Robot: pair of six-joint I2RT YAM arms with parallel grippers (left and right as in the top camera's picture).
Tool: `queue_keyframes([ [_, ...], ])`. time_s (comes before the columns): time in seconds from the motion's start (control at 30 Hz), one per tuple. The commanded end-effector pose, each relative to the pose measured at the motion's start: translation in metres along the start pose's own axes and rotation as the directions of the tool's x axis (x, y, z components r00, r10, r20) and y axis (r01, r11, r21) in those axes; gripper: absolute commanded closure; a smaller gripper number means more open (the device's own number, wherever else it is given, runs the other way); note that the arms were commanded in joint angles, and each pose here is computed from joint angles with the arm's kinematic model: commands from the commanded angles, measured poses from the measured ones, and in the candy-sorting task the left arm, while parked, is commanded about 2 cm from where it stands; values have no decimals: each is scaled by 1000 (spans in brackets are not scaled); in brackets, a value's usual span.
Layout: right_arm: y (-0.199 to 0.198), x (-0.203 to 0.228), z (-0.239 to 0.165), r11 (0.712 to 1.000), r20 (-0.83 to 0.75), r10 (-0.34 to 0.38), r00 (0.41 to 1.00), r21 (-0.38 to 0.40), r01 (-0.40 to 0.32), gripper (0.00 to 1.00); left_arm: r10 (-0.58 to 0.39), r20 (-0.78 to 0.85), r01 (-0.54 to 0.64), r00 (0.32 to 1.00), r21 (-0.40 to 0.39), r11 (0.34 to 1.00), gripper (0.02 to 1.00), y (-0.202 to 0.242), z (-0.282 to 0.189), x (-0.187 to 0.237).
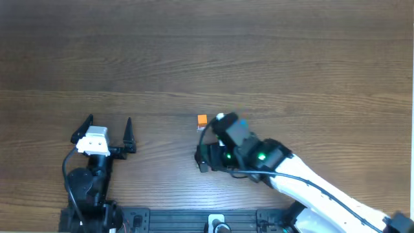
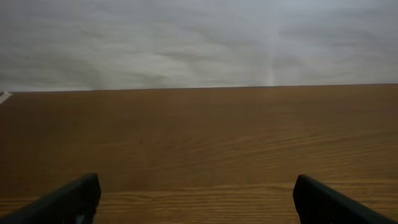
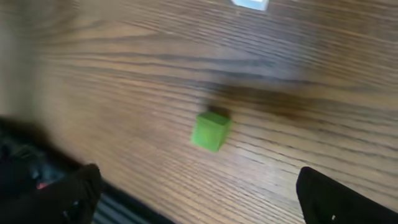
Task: Stack Cubes
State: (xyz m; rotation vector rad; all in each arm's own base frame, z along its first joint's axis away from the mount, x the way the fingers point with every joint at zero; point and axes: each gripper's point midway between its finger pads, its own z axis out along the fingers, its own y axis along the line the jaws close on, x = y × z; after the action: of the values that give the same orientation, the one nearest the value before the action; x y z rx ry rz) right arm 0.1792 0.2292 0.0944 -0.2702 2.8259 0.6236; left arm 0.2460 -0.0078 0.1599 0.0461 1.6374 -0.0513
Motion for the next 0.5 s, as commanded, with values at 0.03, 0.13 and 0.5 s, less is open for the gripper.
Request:
queue_keyframes([
  [0.03,6,-14,4,996,45,31,999,83,-35,7,17,0,-17,1000,2,1000,18,0,0,1],
  [0.13,12,-9,15,992,26,35,999,117,-38,7,18,0,-18,1000,2,1000,18,0,0,1],
  [0.5,18,17,46,976,-66,95,993,204,-80,31,18,0,-18,1000,3,1000,20,0,0,1],
])
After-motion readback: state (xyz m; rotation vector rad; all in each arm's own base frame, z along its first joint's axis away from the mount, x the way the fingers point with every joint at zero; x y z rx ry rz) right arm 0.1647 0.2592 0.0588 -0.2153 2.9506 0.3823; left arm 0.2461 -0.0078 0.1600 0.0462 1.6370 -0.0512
